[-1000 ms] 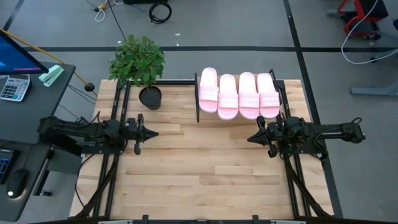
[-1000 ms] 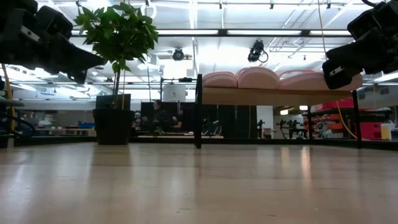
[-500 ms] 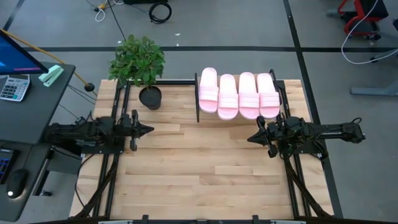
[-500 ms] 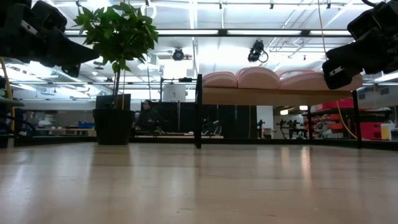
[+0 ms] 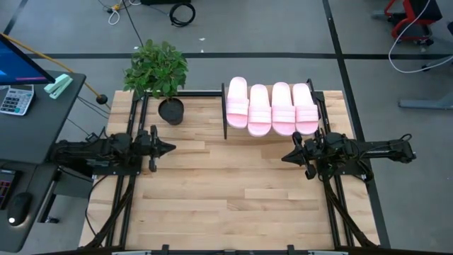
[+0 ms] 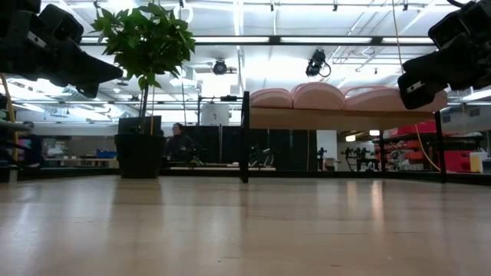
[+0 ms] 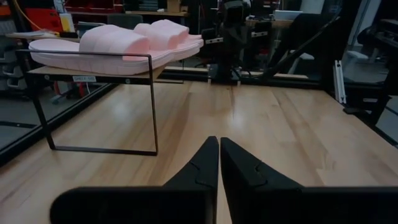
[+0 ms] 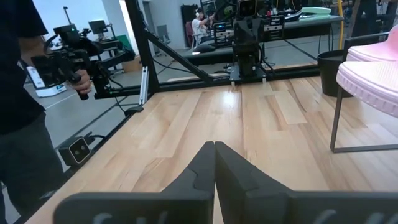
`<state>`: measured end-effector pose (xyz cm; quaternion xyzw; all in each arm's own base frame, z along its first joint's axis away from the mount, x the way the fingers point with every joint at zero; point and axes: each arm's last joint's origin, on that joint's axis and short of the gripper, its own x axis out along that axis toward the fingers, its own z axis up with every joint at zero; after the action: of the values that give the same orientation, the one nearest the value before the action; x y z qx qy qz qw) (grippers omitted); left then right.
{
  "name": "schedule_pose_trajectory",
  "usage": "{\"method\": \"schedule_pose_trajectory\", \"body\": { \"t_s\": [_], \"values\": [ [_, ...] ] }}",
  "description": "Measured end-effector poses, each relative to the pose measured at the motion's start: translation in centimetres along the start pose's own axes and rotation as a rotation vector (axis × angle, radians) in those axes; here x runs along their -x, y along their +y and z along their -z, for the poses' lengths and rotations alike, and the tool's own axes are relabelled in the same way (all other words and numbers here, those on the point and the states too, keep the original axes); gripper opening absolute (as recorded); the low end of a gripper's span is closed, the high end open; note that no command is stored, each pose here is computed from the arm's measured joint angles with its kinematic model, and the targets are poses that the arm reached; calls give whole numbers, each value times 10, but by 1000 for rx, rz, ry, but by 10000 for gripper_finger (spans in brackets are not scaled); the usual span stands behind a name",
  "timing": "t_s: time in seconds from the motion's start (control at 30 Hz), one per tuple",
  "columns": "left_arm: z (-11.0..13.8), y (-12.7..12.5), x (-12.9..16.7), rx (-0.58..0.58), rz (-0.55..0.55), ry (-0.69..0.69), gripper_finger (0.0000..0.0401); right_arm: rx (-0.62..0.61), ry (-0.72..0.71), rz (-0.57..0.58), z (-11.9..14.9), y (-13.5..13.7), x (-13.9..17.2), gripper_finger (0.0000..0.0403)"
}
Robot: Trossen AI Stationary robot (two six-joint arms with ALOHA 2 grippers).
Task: Pick and place slides into the shelf
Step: Return to Home Position
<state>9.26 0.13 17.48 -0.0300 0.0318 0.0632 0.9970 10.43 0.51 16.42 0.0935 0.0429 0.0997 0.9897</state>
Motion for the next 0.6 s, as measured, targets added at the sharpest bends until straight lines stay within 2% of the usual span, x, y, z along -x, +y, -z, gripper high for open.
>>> {"method": "schedule_pose_trajectory", "body": {
  "t_s": [0.27,0.6],
  "values": [
    [0,0,0,-1,-2,-1,44,1,-4,0,-1,0,0,14],
    [0,0,0,-1,-3,-1,30,1,-5,0,-1,0,0,14]
  ]
}}
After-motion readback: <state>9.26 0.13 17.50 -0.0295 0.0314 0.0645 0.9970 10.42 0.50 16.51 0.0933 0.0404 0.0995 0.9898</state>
